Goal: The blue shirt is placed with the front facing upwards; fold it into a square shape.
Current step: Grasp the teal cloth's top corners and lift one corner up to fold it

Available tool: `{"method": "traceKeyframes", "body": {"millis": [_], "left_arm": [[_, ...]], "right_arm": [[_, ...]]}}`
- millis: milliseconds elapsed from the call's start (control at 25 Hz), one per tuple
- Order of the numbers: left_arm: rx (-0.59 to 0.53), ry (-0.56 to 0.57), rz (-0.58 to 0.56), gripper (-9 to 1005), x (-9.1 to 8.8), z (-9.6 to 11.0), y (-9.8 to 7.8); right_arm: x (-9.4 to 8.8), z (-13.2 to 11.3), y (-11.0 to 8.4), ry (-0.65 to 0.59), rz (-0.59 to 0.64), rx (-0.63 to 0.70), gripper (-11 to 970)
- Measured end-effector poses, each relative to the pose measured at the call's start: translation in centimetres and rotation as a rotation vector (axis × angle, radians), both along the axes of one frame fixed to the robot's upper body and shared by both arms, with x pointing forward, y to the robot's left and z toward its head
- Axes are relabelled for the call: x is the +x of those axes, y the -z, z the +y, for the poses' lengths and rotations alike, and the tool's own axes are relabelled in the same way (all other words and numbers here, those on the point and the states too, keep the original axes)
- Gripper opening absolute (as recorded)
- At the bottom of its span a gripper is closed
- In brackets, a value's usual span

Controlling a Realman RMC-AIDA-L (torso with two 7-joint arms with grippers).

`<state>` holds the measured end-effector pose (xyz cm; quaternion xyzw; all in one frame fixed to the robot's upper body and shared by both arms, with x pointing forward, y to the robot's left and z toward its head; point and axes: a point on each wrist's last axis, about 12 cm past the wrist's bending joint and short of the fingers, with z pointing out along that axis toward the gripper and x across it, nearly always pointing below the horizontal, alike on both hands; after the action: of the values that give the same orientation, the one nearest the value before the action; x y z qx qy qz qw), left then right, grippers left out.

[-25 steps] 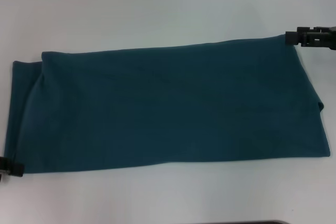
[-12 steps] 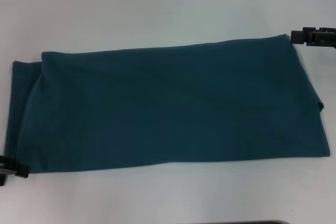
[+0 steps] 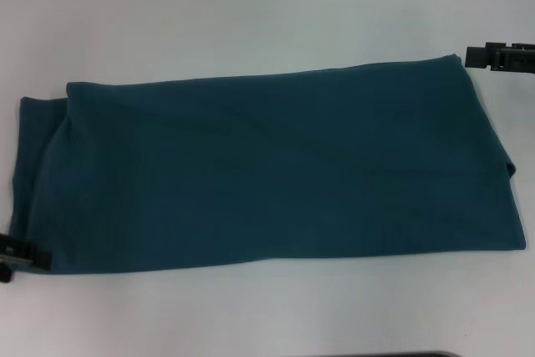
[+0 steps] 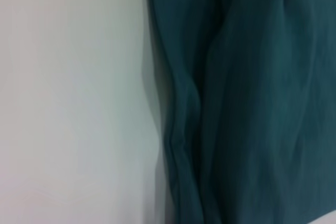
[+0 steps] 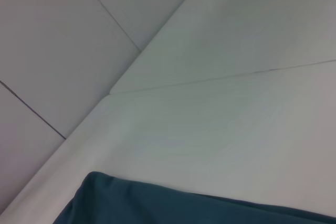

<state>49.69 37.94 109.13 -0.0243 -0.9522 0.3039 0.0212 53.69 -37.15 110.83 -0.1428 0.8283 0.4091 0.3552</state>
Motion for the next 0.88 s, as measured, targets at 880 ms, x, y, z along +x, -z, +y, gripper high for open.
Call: {"method": "traceKeyframes", "body": {"millis": [880], "left_arm": [[-0.005,0.046,-0.049,887,2.0,-1.2,-1.2]], "right_arm": [[0.0,-0.3,0.0,0.025,0.006,0.005,913]]}}
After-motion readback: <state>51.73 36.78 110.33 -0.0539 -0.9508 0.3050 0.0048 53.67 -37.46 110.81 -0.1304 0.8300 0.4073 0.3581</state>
